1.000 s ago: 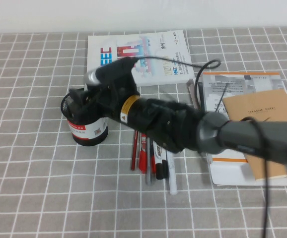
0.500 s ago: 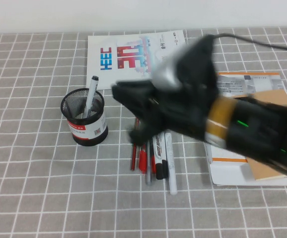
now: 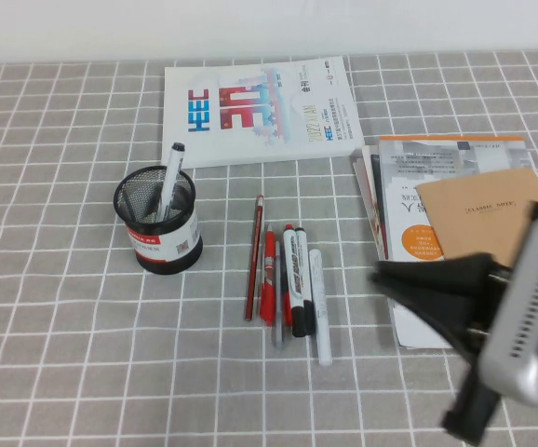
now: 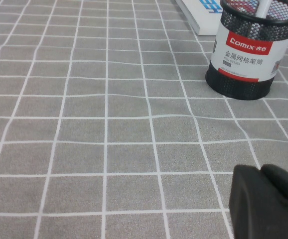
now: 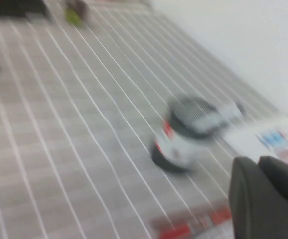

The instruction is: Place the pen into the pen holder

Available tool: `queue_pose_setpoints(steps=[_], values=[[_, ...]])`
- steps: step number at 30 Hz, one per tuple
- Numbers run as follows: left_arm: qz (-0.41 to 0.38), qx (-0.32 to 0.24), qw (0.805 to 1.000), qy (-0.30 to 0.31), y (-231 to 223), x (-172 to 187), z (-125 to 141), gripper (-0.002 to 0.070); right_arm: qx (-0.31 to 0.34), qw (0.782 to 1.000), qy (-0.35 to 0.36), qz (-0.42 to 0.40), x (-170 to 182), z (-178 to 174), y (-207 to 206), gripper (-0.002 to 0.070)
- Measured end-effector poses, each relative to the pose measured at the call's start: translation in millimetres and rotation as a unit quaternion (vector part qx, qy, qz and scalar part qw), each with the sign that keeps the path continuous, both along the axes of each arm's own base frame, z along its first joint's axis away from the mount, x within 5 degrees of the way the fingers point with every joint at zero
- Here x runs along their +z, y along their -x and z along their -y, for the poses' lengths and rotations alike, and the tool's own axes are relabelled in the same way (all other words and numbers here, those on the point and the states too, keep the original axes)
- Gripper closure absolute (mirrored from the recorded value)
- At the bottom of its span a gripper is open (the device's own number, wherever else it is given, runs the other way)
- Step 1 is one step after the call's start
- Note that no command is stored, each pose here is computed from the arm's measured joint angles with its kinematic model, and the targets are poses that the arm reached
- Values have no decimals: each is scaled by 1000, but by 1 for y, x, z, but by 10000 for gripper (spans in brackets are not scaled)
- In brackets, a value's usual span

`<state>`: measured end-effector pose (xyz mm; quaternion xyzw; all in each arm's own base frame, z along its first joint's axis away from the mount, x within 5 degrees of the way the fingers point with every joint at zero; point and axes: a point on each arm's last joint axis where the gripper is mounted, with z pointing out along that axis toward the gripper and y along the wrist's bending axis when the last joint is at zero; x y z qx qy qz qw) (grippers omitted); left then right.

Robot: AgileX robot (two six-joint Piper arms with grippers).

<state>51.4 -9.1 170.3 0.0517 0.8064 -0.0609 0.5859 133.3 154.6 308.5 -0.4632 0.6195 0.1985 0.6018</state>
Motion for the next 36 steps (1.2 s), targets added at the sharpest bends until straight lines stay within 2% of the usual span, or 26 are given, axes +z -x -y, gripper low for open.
queue_pose_setpoints(steps=[8, 12, 20, 26, 30, 36], values=[[0, 0, 1000, 0, 0, 0, 0, 680, -120, 993, 9, -1, -13, 52, 21, 688], [0, 0, 1000, 0, 0, 0, 0, 680, -196, 979, 46, 21, -25, 78, 24, 689], [0, 0, 1000, 0, 0, 0, 0, 680, -357, 930, 33, 79, -46, 136, 44, 689], [0, 0, 1000, 0, 0, 0, 0, 680, -453, 887, -32, 84, -65, 157, 62, 688], [0, 0, 1000, 0, 0, 0, 0, 680, -471, 877, -46, 81, -76, 160, 67, 689], [0, 0, 1000, 0, 0, 0, 0, 680, -429, 897, -88, 63, -81, 150, 66, 689]])
